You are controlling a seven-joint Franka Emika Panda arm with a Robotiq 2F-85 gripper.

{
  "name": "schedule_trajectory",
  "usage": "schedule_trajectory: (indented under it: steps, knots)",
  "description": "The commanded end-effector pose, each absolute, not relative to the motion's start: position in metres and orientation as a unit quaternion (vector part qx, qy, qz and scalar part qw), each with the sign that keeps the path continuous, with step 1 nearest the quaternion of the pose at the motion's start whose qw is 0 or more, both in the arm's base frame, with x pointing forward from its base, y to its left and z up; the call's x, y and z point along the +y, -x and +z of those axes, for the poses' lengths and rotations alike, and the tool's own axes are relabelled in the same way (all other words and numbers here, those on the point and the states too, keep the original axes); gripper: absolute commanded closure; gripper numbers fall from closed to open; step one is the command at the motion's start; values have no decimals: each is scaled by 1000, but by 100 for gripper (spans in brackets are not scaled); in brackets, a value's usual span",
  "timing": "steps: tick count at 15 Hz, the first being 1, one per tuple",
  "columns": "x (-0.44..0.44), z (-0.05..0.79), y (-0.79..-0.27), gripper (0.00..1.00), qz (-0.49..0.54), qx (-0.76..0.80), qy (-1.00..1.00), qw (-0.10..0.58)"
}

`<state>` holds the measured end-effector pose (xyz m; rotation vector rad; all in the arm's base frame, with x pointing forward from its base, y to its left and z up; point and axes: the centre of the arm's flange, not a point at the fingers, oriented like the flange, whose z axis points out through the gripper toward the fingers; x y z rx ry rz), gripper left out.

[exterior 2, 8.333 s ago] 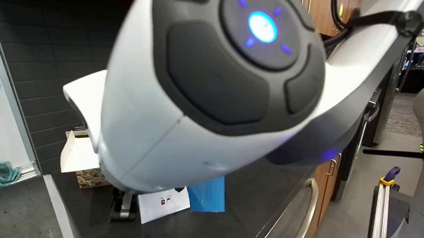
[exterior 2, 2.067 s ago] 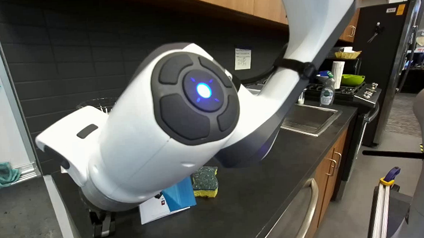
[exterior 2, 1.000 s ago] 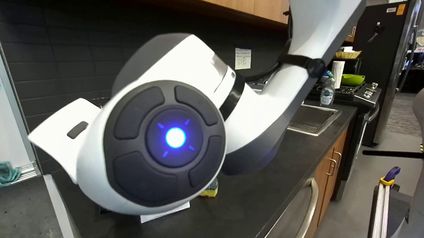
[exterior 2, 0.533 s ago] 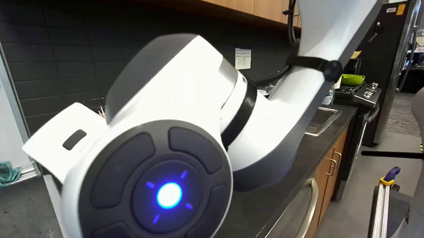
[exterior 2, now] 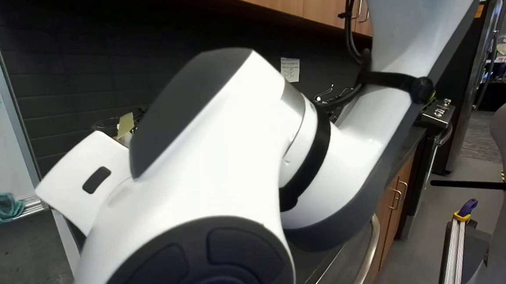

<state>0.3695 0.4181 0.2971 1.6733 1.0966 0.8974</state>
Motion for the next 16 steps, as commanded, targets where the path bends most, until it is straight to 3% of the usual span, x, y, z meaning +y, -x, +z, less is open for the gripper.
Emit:
schedule_trajectory:
  steps: [1, 16]
  knots:
    - [415, 304, -363, 100, 368, 431, -676, 471]
    - [416, 303, -362, 100, 389, 399, -691, 461]
